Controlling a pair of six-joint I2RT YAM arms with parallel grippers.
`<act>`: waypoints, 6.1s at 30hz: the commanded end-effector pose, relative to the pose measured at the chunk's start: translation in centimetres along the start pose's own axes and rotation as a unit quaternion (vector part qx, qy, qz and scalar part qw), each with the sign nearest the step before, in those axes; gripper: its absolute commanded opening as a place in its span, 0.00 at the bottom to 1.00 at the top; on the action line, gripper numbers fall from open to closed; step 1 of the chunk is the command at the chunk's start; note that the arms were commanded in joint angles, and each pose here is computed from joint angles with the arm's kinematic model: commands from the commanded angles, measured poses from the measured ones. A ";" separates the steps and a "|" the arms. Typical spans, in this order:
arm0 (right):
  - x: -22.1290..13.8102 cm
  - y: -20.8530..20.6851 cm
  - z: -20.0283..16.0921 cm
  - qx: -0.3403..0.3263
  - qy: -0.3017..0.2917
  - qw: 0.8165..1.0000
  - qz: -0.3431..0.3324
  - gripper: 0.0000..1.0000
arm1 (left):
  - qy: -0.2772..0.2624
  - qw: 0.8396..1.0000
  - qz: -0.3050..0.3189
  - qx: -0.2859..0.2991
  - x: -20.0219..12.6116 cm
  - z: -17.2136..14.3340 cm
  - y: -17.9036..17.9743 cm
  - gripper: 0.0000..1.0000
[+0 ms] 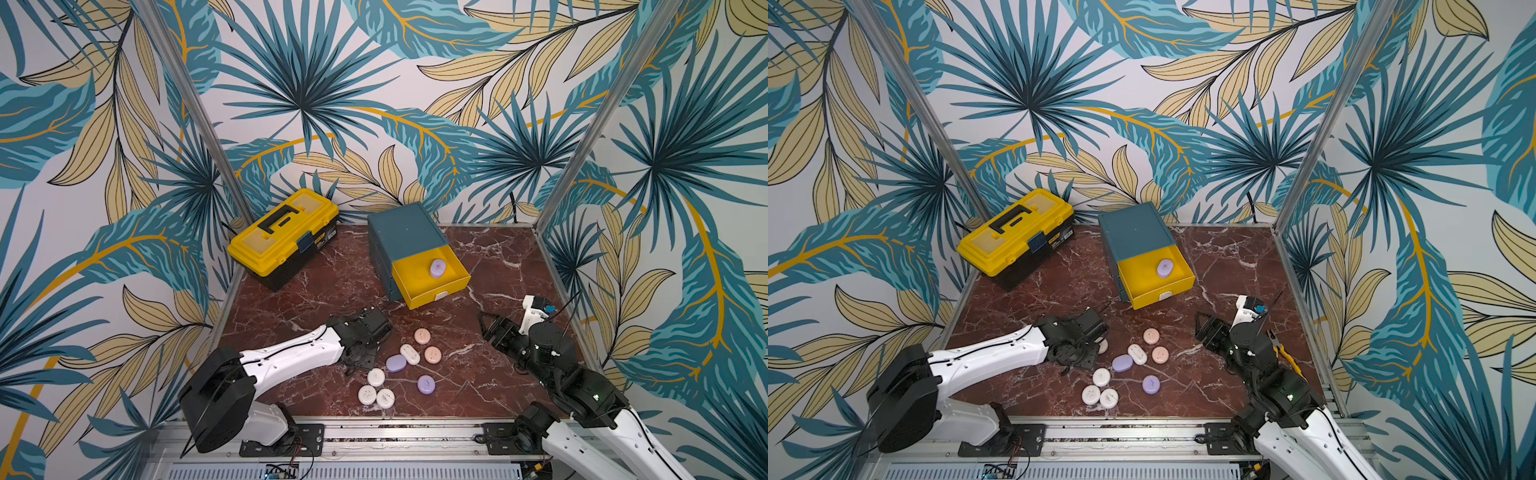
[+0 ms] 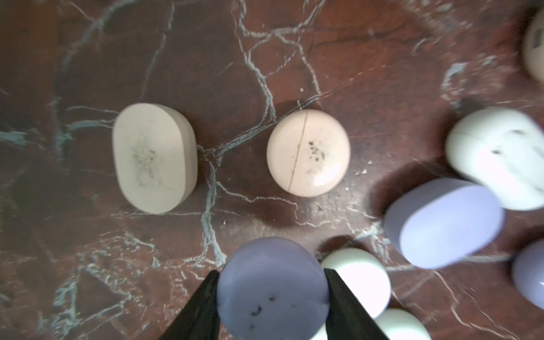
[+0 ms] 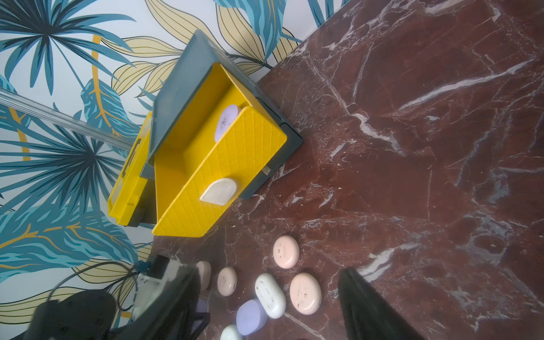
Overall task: Put the bluetooth earphones in the drawer according to color
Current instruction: Pick up the Bluetooth earphone from the center of the board, then place the bluetooth earphone in the drawer, then pick up the Bluetooth earphone from the center of the board.
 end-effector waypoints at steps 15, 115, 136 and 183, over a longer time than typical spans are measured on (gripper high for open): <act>-0.6 -0.5 0.0 0.005 -0.013 1.000 0.002 0.79 | -0.235 0.961 -0.109 0.096 -16.9 15.1 -11.0 0.37; 0.5 1.7 -0.9 -0.032 0.077 0.996 0.029 0.80 | -0.362 0.926 -0.088 0.057 -25.7 16.8 -5.7 0.73; 5.6 4.2 -15.0 -0.149 0.351 0.923 -0.053 0.81 | -0.237 0.964 0.019 -0.122 -14.0 5.7 9.0 0.78; 9.1 2.3 -22.1 -0.225 0.411 0.865 -0.180 0.69 | -0.209 0.968 0.010 -0.141 -11.4 4.6 10.2 0.79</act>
Point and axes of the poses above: each gripper's point midway between its finger pads, its own x axis out along the fingers, its own y axis along the line the jaws close on, z = x × y, the point moved 6 cm from there along -x, back along the fingers, and after that the axes turned 8 degrees about -x, right-handed, at the moved point
